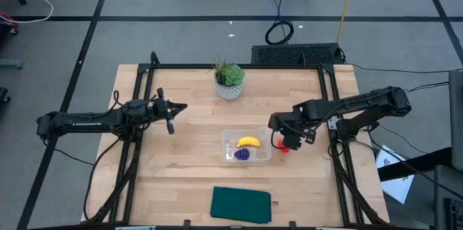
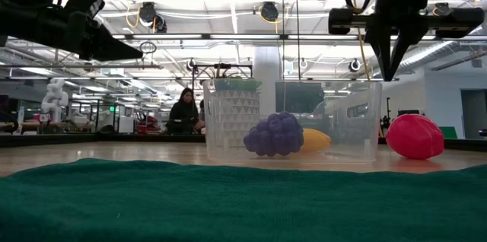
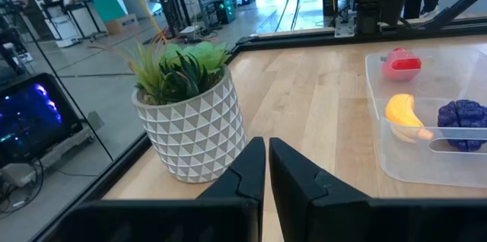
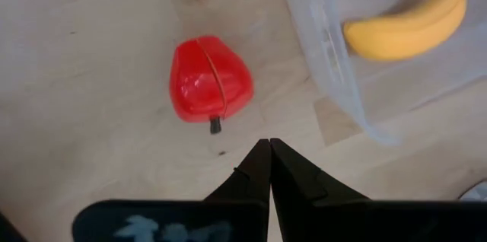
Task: Pick and placing Produce into tupperware
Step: Put the apple into the transparent bin
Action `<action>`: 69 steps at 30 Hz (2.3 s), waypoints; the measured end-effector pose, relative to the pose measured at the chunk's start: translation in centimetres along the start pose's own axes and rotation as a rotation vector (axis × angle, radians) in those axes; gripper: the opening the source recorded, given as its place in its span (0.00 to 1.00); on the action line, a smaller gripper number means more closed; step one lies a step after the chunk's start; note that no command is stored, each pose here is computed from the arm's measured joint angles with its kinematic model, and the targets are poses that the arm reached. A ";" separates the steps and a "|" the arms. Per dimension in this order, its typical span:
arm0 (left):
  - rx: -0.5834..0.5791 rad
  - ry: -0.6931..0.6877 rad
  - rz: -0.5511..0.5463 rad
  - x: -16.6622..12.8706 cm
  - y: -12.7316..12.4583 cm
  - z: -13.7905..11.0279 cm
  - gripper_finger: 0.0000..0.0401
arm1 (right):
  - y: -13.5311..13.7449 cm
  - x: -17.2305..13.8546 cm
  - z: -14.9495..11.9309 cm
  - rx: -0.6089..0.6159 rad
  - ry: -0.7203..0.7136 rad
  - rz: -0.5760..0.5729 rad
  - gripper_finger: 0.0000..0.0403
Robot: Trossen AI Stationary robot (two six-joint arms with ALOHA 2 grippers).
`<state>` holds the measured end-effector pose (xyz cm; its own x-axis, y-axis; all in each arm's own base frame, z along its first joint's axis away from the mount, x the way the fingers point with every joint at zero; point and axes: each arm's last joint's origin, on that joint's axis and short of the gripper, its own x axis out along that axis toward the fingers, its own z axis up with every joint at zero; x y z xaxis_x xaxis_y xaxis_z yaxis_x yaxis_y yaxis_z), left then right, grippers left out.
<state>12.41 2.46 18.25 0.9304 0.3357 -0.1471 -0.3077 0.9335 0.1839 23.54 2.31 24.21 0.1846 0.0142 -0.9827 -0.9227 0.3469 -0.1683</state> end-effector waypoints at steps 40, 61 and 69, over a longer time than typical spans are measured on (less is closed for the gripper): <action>-0.018 0.022 -0.011 0.0 -0.1 -0.2 0.06 | -0.3 1.0 1.0 -0.143 -0.112 -0.004 0.02; -0.022 0.057 -0.017 0.0 -0.1 -0.6 0.06 | 0.8 3.1 0.5 -0.170 -0.107 0.039 0.54; -0.025 0.057 -0.018 0.0 -0.1 -0.6 0.06 | 0.7 3.1 0.6 -0.143 -0.112 0.028 0.73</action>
<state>12.32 2.42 17.69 0.9232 0.3251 -0.2051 -0.2969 0.9420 0.1566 23.68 3.17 21.12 0.1878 0.1291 -0.9737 -0.9651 0.2084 -0.1585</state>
